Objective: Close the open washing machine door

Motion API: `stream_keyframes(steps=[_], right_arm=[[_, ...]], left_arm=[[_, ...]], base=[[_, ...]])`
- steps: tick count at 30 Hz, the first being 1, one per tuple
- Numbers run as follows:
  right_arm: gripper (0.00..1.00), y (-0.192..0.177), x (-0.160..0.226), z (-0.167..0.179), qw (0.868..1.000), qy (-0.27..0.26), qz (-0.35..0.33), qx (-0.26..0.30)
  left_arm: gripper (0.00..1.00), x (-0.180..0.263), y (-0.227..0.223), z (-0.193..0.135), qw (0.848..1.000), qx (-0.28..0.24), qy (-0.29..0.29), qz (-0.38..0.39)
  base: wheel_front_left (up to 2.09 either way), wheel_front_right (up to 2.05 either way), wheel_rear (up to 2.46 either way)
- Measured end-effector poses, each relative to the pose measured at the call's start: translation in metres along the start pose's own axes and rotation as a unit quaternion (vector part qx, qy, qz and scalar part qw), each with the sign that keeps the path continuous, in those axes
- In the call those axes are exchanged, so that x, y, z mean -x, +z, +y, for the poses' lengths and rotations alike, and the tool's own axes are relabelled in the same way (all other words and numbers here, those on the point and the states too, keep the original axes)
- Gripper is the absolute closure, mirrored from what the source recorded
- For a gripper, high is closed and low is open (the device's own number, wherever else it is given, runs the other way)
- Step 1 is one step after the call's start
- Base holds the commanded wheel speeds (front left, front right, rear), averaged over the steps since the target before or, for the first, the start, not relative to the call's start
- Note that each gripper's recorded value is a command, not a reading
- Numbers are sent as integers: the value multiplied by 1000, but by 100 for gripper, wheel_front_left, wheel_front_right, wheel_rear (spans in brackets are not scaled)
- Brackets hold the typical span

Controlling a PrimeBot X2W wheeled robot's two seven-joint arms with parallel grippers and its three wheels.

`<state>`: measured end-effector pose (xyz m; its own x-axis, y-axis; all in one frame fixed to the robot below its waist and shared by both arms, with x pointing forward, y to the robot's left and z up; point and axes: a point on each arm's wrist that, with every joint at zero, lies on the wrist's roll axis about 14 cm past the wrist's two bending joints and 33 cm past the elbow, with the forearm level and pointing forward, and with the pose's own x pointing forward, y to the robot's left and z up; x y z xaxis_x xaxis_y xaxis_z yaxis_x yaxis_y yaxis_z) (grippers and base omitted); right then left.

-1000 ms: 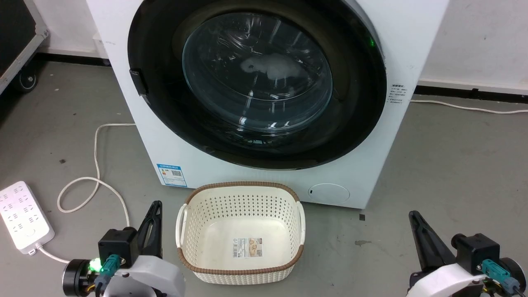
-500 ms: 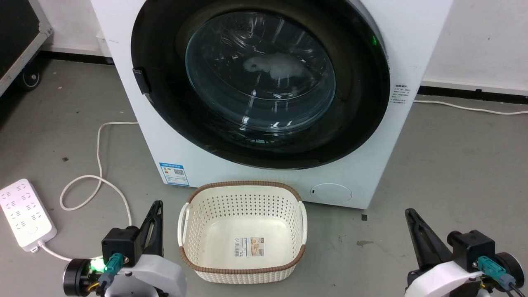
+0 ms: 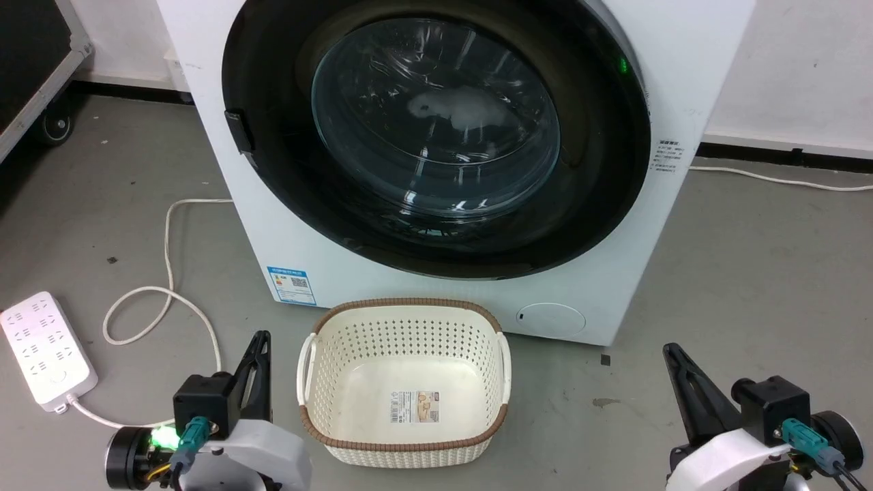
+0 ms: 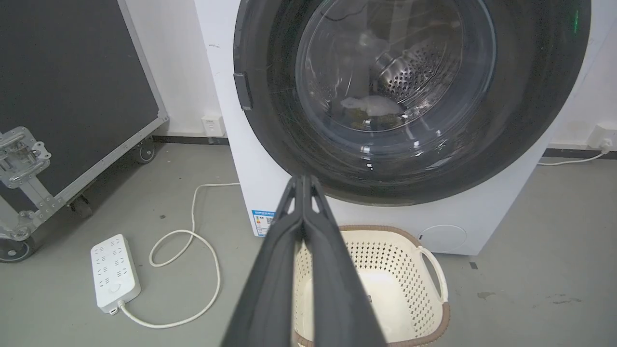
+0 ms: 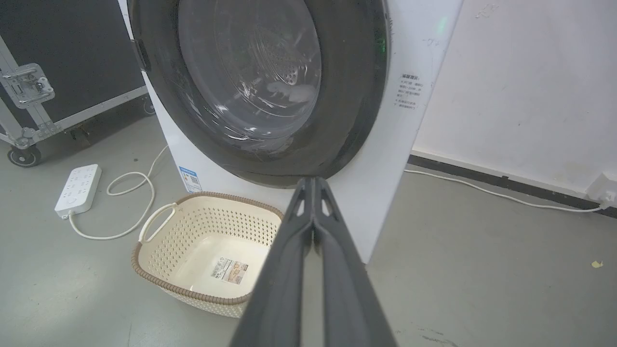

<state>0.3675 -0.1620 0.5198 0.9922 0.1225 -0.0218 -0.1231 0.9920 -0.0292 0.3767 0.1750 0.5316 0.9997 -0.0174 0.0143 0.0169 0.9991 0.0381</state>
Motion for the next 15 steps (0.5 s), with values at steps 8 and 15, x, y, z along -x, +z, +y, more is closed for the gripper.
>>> stream_keyframes(steps=[8, 15], right_arm=[[100, 1, -1, 2, 1000, 3, 1, 4], [100, 1, -1, 2, 1000, 4, 1, 4]], left_arm=[[100, 1, 0, 1, 1000, -6, 5, 3], [100, 1, 0, 1, 1000, -5, 5, 3]], base=[[0, 0, 0], [0, 0, 0]])
